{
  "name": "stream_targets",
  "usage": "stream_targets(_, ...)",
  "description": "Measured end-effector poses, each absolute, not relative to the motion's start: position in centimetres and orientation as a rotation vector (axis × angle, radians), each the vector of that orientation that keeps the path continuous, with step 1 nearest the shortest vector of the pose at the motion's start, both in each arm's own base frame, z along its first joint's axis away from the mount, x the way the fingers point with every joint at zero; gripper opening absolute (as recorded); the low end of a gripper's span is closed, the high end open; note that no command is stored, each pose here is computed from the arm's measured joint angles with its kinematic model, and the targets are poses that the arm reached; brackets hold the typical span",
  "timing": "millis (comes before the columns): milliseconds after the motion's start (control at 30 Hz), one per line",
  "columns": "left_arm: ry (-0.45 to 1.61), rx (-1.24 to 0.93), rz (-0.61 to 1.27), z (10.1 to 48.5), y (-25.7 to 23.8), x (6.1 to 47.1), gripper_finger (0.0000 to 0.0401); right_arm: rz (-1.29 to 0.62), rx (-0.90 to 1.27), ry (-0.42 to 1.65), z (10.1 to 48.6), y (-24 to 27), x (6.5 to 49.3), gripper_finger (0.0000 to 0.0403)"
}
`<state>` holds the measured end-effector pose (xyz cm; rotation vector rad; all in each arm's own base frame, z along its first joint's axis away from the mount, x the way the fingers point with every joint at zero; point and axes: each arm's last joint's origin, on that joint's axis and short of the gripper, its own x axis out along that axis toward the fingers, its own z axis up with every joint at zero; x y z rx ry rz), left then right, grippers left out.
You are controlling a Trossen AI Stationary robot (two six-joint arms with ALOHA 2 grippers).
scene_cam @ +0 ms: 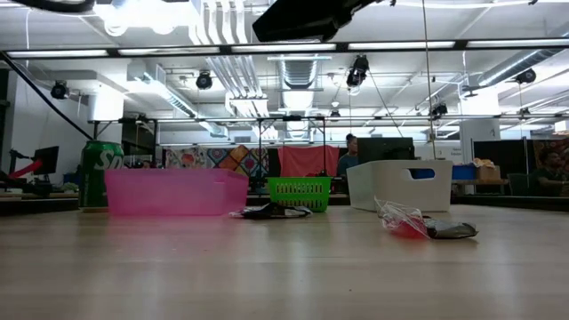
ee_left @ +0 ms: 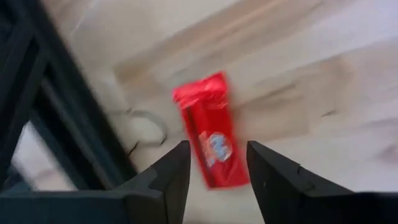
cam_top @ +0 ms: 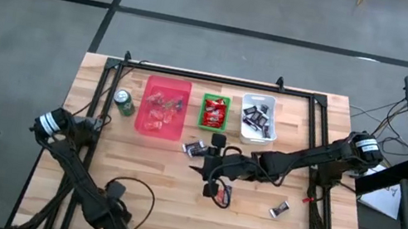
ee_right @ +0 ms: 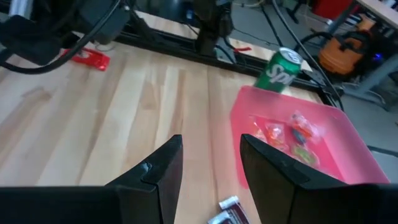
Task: Sort candy
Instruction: Put the red chocolate into the green bin
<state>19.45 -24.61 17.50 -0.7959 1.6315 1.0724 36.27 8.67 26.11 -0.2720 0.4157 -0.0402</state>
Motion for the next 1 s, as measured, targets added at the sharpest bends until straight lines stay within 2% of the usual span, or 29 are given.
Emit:
stream_targets(100,1.567,-0.784,1.061,17.5,-24.7,19.6,0.0149,-0.036,-0.276,0.402,26.2,8.7,36.3,0.0155)
stream_targets(400,1.596,-0.824,1.095,16.5,-24.6,19.2,0.0154,-0.036,-0.273,0.412,26.1,8.7,36.3,0.0155)
stream_targets(700,1.581,-0.82,1.142,14.8,-24.7,18.0,0.0192,-0.036,-0.271,0.417,25.9,8.7,36.3,0.0155)
stream_targets(900,1.59,-0.786,1.136,13.3,-24.9,17.9,0.0188,-0.038,-0.264,0.418,25.9,8.7,36.3,0.0155)
stream_targets(1000,1.584,-0.774,1.121,13.3,-25.1,18.0,0.017,-0.037,-0.264,0.419,25.9,8.7,36.3,0.0155)
